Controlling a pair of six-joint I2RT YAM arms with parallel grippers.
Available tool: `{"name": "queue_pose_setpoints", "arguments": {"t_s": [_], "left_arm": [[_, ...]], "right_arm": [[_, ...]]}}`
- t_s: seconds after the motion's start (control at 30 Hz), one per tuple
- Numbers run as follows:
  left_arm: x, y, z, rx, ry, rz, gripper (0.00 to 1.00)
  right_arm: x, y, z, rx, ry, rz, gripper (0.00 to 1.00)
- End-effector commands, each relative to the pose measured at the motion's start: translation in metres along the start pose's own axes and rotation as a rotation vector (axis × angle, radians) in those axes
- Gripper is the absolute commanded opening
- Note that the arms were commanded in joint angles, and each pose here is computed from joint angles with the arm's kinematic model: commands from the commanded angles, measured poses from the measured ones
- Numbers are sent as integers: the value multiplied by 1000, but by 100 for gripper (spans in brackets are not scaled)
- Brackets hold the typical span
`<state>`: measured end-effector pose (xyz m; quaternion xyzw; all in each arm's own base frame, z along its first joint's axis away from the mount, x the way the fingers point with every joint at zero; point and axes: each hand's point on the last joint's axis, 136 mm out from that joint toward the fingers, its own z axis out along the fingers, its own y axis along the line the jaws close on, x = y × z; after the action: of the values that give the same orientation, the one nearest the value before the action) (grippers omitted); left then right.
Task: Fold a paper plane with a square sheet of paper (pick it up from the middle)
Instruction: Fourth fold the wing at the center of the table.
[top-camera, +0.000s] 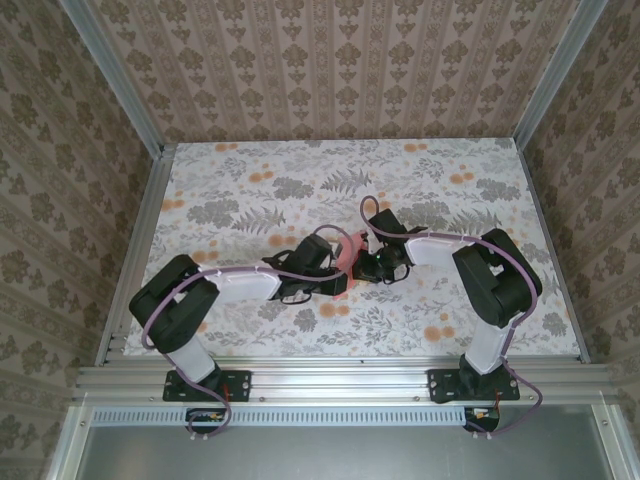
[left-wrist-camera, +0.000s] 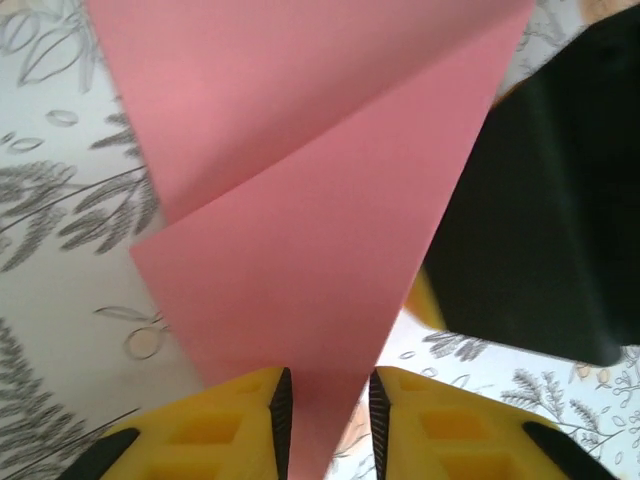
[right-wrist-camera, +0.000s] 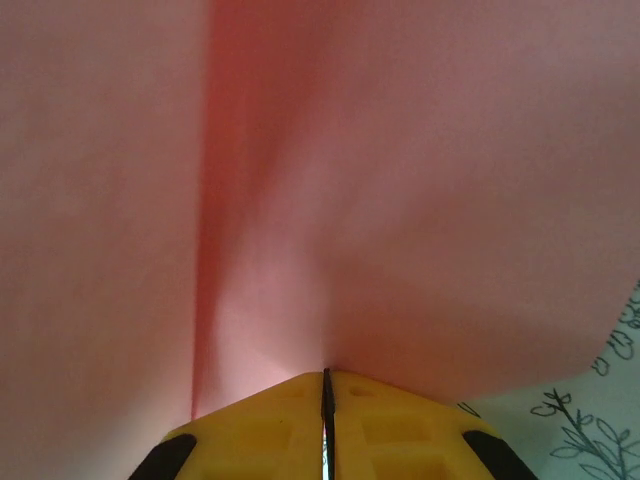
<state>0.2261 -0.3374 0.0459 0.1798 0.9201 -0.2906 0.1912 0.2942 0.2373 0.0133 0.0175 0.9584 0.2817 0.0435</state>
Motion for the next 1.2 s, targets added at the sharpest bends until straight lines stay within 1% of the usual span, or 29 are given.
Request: {"name": "queue_pose_setpoints", "arguments": {"t_s": [0.0,0.27,0.47,0.57,0.73,0.83,0.93,1.17], "left_arm": [[4,11,4,-110,24,50,33],[6,15,1,-290,42,168,35],[12,16,3,-337,54,204,37],[13,16,5,-347,62,216,34],[12,13,6,-339,53,215,20],[12,11,5,-324,46,214,16],[11,8,5,-306,40,206,15],[10,6,3,-251,18,160,16]], "right_arm": [[1,-2,3,10,11,30,11],[0,0,2,3,5,37,11],[-1,2,3,-7,5,42,11],[-1,2,2,-8,5,42,11],[0,2,2,-10,9,45,11],[0,2,3,-8,11,45,11],[1,2,3,-7,15,44,11],[2,-1,5,3,23,43,12]]}}
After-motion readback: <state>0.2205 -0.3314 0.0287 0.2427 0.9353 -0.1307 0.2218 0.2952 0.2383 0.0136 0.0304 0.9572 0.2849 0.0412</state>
